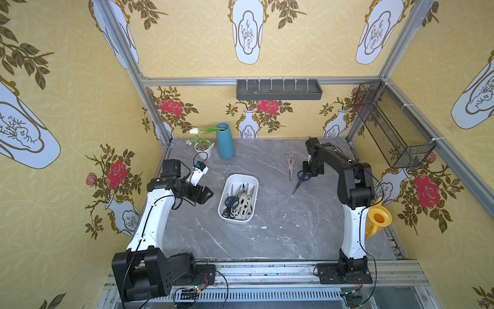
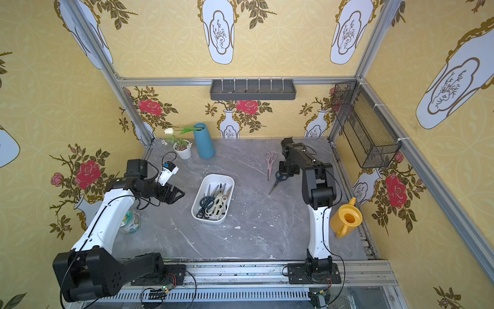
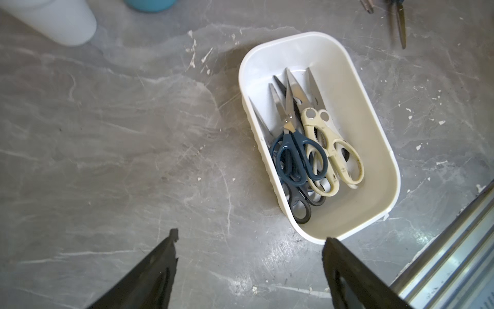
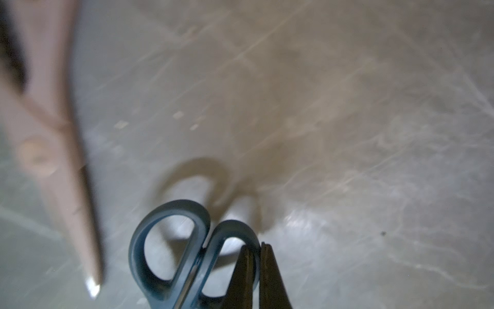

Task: Put the scissors into the storage box
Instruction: Pick up the scissors from the center of the board, then place the scissors in the storage box, then move the scissors to the center of the board.

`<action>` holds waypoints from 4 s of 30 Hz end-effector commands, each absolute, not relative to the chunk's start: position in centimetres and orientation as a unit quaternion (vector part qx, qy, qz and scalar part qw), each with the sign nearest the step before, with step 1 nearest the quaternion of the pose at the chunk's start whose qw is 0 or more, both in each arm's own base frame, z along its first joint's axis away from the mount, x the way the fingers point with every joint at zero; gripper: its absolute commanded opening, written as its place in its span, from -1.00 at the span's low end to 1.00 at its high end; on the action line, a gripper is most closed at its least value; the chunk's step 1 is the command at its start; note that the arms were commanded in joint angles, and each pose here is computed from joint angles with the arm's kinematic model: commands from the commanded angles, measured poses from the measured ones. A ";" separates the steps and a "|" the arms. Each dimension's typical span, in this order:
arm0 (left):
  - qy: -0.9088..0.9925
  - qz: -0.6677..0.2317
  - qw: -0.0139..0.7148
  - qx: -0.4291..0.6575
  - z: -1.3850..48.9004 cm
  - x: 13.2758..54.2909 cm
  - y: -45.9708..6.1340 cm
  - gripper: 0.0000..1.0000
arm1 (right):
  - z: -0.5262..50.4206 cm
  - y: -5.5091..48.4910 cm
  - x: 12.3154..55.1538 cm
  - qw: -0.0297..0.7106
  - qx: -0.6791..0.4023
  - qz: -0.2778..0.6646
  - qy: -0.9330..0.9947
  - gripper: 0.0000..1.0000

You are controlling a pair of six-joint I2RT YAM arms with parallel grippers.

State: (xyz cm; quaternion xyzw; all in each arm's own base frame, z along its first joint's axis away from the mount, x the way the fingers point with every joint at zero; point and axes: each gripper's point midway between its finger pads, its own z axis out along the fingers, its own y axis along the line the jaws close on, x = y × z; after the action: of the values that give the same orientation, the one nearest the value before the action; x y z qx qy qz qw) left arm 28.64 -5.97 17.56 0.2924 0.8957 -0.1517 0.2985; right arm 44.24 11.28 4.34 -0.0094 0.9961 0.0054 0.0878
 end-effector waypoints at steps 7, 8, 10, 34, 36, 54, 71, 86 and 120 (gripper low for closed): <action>0.610 -0.108 0.516 0.591 23.3 27.4 -11.5 0.83 | 8.9 19.9 35.9 0.028 -0.119 0.149 0.981 -1.00; 0.565 -0.090 0.539 0.618 23.6 27.3 -12.2 0.85 | 9.3 21.4 34.9 0.019 -0.130 0.174 0.976 -1.00; 0.477 -0.051 0.573 0.664 23.7 27.3 -13.9 0.89 | 10.2 24.3 33.1 0.000 -0.154 0.214 0.965 -1.00; 0.071 0.058 0.569 0.817 16.4 27.5 -21.8 0.47 | 13.1 37.7 25.1 -0.047 -0.270 0.304 0.912 -1.00; 0.065 0.061 0.563 0.822 16.0 27.5 -22.0 0.39 | 13.2 37.9 25.0 -0.046 -0.273 0.309 0.910 -1.00; 0.058 0.060 0.538 0.839 13.9 26.5 -22.8 -0.61 | 12.5 37.8 24.6 -0.051 -0.288 0.307 0.906 -1.00; 0.503 -0.147 0.393 0.756 15.3 21.3 -18.8 -1.00 | 23.0 30.8 33.2 0.222 -0.123 0.354 0.900 -0.14; 0.883 -0.413 0.030 0.223 13.2 24.2 -18.2 -1.00 | 20.4 28.0 32.5 0.229 -0.004 0.384 0.894 -0.21; 0.888 -0.214 0.245 0.324 20.4 29.0 -13.8 -0.16 | 13.1 14.6 42.4 0.254 0.110 0.080 0.958 0.07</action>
State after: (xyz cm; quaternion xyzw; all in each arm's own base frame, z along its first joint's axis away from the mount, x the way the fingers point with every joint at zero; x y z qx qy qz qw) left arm 28.06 -15.15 20.01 0.2712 0.8993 -0.2790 0.1996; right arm 40.94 17.54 15.35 0.1506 0.9383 0.1750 0.2574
